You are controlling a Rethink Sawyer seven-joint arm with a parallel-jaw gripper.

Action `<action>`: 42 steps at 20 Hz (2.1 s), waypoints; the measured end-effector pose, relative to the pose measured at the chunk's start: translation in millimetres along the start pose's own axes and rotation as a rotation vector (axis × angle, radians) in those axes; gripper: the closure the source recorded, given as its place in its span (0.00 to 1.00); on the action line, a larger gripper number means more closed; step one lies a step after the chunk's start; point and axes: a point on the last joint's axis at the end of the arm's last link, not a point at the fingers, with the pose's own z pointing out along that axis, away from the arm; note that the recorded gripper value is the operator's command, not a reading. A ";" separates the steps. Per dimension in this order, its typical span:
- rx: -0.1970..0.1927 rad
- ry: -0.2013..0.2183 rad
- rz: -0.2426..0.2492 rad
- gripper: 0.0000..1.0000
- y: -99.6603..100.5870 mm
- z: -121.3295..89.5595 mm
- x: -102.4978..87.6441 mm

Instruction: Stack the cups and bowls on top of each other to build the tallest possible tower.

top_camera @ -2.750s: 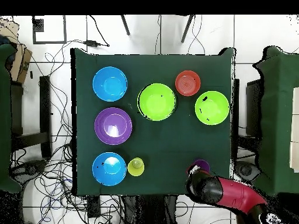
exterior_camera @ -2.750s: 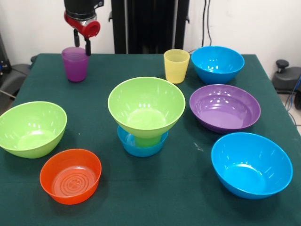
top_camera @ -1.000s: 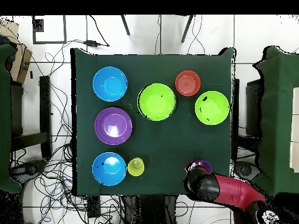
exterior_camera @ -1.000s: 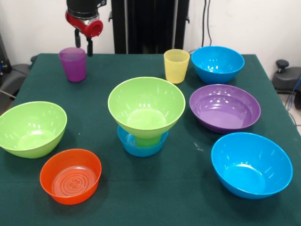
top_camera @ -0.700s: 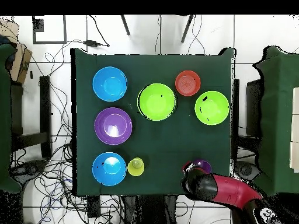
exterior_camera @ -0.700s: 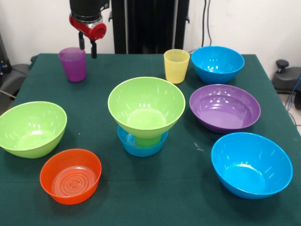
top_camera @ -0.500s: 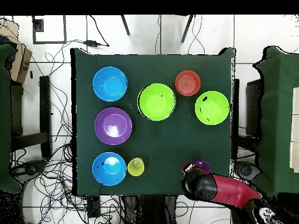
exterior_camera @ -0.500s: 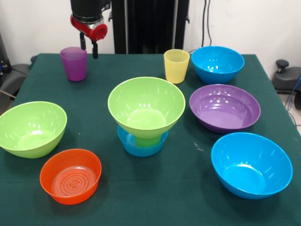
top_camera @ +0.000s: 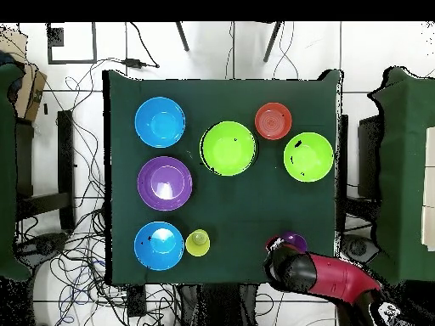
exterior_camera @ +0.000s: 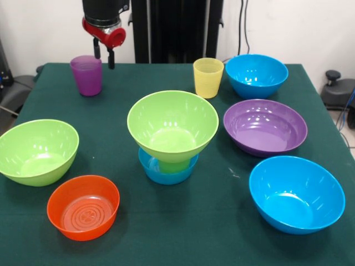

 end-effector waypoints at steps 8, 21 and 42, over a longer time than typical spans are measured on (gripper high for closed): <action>-0.001 -0.005 0.000 0.00 0.7 -0.6 -2.4; -0.001 -0.007 -0.002 0.00 0.9 0.2 -3.9; -0.015 -0.035 -0.071 0.00 9.2 40.8 -36.7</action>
